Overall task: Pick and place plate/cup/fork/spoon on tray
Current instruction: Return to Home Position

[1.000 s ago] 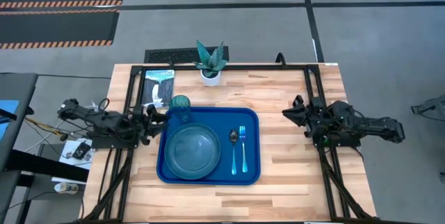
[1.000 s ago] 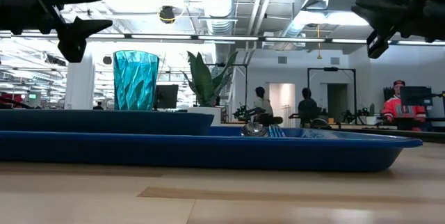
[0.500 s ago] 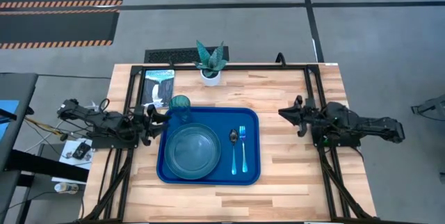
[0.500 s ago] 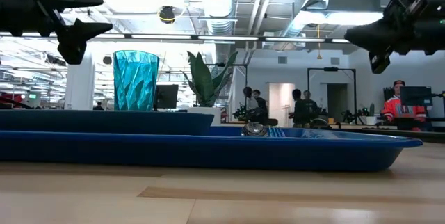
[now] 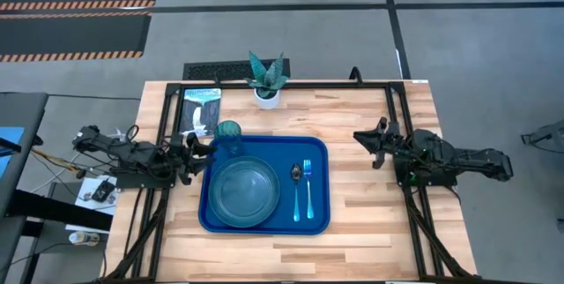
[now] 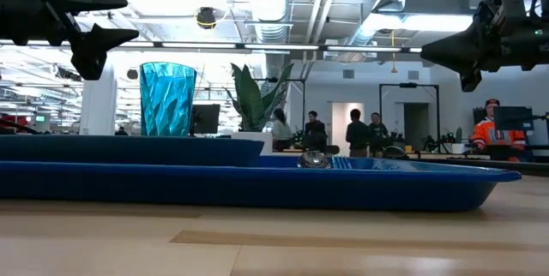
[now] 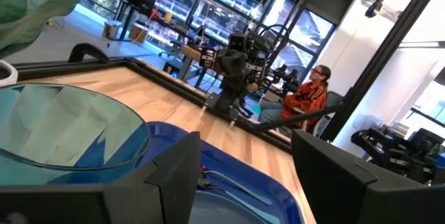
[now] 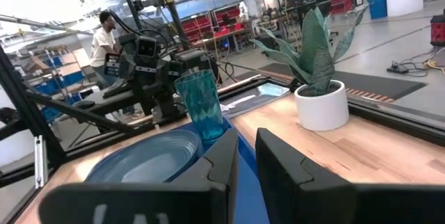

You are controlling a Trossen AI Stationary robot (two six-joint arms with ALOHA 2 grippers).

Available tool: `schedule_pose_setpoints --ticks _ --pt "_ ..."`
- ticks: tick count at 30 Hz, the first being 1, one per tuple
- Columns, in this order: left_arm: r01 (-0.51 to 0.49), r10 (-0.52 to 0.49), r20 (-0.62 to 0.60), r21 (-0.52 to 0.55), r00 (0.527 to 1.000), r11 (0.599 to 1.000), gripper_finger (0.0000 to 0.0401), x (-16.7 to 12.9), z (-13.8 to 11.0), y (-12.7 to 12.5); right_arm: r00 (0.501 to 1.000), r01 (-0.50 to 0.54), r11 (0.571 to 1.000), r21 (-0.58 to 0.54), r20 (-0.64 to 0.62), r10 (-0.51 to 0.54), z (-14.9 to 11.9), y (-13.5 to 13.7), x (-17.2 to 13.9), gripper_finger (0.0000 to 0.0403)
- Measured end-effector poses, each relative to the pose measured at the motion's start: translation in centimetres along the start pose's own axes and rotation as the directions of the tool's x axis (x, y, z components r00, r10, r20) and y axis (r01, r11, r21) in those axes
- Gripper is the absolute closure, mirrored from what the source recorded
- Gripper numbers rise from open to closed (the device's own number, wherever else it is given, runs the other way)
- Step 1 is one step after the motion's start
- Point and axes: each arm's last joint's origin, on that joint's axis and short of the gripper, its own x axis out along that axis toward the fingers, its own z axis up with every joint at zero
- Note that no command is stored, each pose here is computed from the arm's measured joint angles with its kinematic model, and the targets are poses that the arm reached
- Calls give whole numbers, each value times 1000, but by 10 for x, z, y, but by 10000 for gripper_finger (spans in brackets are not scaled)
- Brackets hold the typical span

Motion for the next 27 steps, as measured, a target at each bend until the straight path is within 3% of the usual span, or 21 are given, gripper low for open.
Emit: schedule_pose_setpoints --ticks 27 --pt "18 -18 -18 26 1000 999 189 0 -1 0 1000 3 1000 -13 -7 -3 -1 0 0 326"
